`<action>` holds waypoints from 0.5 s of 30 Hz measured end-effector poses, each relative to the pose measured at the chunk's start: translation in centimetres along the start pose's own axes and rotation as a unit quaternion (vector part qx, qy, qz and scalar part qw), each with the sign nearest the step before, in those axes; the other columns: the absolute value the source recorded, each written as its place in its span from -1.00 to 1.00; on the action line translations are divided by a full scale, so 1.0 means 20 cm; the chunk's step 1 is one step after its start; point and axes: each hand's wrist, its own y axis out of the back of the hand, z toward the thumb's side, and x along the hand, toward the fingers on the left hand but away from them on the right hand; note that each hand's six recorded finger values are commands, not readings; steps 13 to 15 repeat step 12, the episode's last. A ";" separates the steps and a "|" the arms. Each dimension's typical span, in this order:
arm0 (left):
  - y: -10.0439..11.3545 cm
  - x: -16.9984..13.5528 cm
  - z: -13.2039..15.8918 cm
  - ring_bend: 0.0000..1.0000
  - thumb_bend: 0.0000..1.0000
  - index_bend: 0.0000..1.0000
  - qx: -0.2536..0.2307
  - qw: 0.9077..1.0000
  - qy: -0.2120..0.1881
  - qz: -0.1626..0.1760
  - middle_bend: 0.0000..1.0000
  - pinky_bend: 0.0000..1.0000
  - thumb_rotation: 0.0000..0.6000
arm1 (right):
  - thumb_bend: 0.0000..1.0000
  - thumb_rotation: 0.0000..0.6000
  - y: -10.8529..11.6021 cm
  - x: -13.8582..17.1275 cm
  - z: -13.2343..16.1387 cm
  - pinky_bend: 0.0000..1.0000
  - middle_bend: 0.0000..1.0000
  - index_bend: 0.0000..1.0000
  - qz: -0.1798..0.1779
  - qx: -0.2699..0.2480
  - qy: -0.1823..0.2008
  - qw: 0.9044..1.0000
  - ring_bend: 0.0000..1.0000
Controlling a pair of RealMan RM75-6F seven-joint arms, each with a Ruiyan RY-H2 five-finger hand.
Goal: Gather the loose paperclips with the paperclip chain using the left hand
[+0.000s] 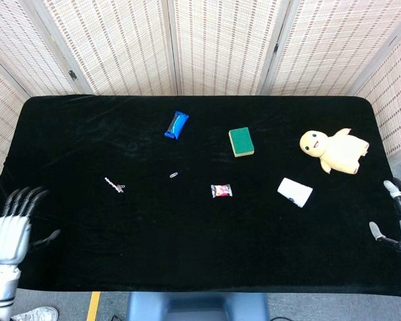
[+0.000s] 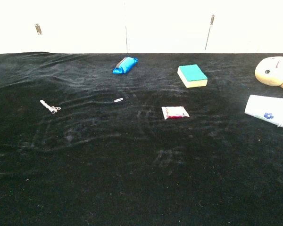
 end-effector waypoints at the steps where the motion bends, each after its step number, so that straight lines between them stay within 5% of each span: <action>1: 0.00 -0.02 -0.03 -0.88 -0.68 -0.63 -0.001 1.000 0.006 -0.002 -0.73 -0.89 1.00 | -0.29 1.00 0.00 -0.01 0.00 -1.00 -0.93 -1.00 0.001 0.001 0.001 1.000 -0.98; 15: 0.01 -0.09 -0.09 -0.89 -0.70 -0.61 0.018 0.999 0.021 -0.031 -0.74 -0.90 1.00 | -0.29 1.00 -0.02 -0.02 0.03 -1.00 -0.93 -1.00 -0.001 0.011 0.004 1.000 -0.98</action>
